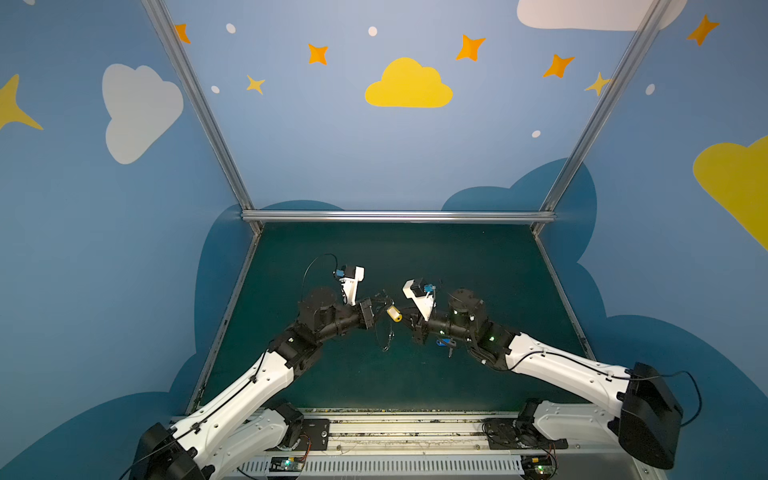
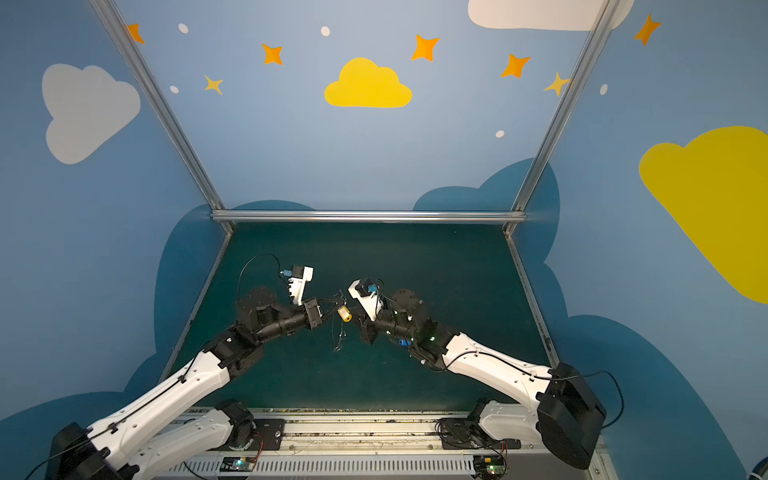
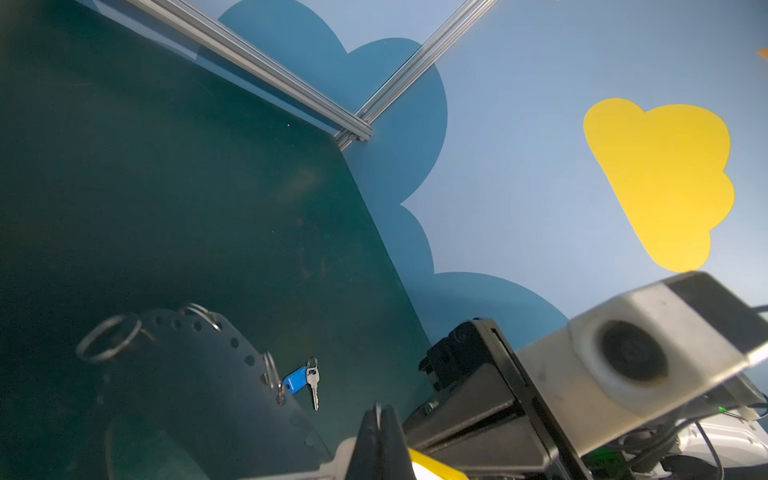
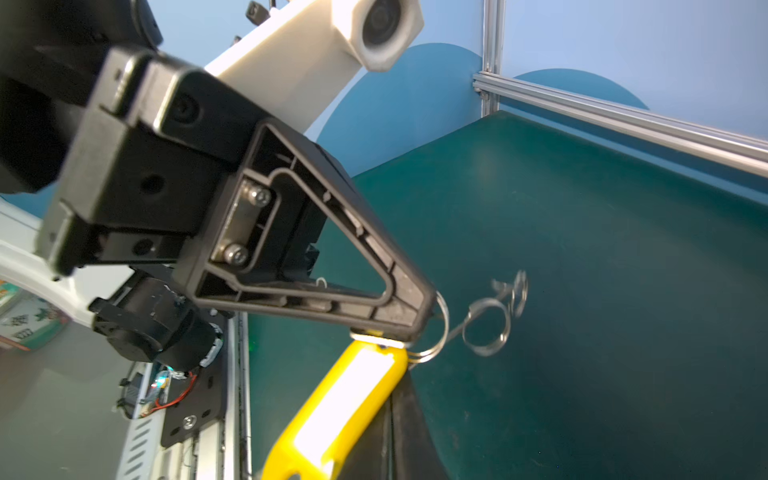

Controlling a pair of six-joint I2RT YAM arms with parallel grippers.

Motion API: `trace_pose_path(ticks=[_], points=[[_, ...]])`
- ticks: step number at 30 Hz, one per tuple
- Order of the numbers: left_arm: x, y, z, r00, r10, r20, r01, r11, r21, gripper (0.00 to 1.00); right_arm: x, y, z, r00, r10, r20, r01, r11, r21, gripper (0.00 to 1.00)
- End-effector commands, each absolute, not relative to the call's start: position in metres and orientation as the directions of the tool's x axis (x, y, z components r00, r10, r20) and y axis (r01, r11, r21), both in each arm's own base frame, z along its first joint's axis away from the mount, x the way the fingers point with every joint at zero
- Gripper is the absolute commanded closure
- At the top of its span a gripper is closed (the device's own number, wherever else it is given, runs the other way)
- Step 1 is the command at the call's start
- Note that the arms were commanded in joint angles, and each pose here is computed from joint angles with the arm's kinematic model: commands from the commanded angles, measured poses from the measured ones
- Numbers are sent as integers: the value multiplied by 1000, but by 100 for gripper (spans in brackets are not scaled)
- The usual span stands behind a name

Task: Put the keys on the keyring

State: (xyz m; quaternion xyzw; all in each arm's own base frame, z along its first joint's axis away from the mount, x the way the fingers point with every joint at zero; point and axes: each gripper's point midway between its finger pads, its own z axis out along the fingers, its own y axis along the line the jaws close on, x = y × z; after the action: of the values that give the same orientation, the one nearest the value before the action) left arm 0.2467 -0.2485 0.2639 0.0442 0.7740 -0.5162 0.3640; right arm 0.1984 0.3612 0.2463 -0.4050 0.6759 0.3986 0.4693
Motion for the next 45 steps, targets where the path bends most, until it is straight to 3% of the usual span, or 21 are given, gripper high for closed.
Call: trace_pose_path(ticks=[1, 10, 11, 15, 16, 21, 28, 34, 40, 45], points=[[246, -254, 277, -716, -315, -623, 480, 425, -767, 96, 184, 378, 262, -166, -177, -970, -948, 300, 107, 100], [247, -255, 263, -743, -306, -596, 440, 447, -778, 95, 175, 385, 268, -137, -177, -975, -953, 291, 81, 100], [246, -253, 261, -745, -307, -592, 429, 459, -778, 91, 178, 382, 266, -133, -191, -972, -948, 310, 69, 100], [246, -235, 257, -722, -340, -602, 383, 528, -758, 55, 190, 368, 254, -130, -261, -956, -918, 396, 17, 100], [246, -229, 258, -710, -351, -610, 375, 545, -750, 52, 190, 365, 251, -123, -278, -953, -916, 402, 1, 100], [242, -209, 264, -687, -363, -629, 367, 574, -732, 52, 195, 350, 247, -93, -323, -942, -894, 443, -64, 100], [231, -229, 246, -796, -208, -569, 381, 558, -737, 49, 188, 347, 249, -47, -338, -940, -910, 402, -99, 100], [233, -236, 237, -827, -186, -531, 357, 556, -750, 44, 208, 340, 245, -130, -340, -932, -869, 491, -58, 100], [224, -222, 237, -780, -226, -583, 382, 567, -730, 19, 230, 328, 245, -235, -291, -928, -814, 581, 24, 100], [211, -225, 226, -771, -225, -595, 400, 556, -729, 10, 243, 322, 248, -285, -264, -921, -768, 638, 55, 100]])
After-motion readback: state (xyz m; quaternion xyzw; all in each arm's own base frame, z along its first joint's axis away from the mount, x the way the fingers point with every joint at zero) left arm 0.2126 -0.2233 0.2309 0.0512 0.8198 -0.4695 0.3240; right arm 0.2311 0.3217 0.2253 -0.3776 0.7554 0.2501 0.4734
